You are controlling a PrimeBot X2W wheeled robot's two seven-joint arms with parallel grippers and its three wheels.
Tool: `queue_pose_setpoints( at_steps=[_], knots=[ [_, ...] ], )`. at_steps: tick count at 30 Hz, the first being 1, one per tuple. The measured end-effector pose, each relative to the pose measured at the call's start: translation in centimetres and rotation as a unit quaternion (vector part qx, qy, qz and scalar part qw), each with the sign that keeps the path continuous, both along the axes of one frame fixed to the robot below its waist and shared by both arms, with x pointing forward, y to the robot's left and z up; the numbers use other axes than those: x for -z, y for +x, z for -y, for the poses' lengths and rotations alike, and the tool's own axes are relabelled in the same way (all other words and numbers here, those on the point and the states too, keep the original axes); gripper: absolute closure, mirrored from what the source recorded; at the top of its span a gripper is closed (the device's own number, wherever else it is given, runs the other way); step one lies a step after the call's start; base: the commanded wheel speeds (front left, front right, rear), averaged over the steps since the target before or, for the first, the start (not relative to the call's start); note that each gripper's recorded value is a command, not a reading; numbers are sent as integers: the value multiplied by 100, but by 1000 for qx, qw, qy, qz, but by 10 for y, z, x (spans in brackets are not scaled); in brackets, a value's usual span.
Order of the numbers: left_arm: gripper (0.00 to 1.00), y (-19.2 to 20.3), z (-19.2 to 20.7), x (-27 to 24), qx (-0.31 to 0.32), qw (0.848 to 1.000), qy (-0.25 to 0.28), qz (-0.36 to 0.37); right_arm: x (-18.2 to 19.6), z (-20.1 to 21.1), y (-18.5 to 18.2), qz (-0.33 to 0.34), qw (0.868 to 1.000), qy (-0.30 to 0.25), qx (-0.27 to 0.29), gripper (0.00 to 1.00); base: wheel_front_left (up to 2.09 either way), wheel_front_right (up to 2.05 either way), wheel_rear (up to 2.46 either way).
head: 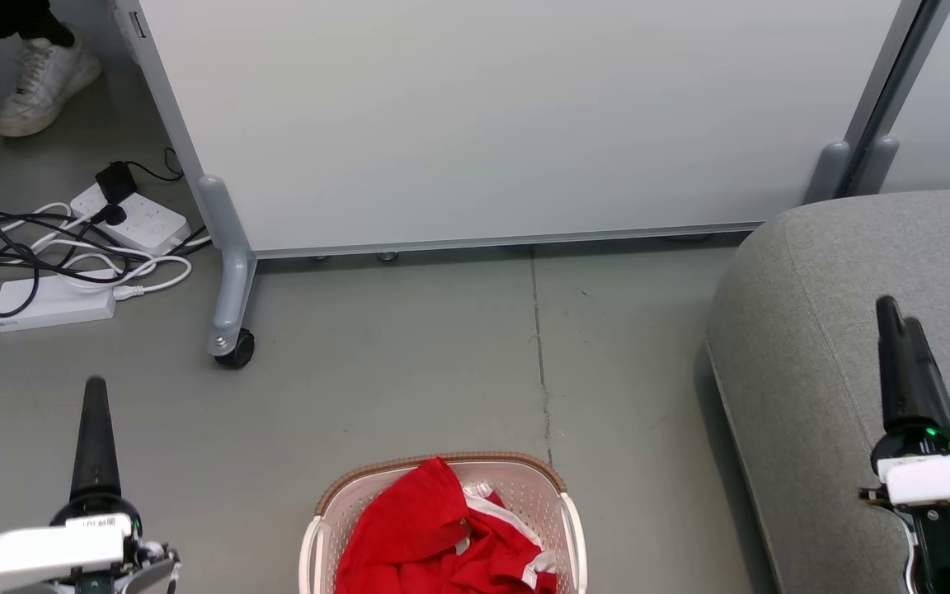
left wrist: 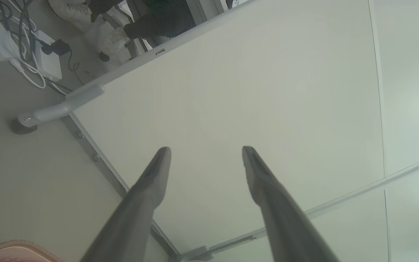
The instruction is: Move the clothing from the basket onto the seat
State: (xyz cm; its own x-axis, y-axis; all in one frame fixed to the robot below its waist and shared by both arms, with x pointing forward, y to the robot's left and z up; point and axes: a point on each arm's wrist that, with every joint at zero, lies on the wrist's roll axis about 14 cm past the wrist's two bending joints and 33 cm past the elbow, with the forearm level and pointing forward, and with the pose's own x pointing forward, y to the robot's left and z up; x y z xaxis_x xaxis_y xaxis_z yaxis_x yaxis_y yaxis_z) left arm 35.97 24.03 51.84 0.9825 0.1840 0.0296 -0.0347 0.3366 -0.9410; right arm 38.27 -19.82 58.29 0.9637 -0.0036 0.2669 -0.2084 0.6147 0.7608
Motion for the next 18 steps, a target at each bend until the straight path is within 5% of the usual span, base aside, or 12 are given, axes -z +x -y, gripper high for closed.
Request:
queue_pose_setpoints(
  at_steps=[18],
  knots=[
    [0, 8, 35, -54, 7, 978, 205, 32, -56, -27, 1, 103, 971, -216, 2, 0, 0, 0, 0]
  ],
)
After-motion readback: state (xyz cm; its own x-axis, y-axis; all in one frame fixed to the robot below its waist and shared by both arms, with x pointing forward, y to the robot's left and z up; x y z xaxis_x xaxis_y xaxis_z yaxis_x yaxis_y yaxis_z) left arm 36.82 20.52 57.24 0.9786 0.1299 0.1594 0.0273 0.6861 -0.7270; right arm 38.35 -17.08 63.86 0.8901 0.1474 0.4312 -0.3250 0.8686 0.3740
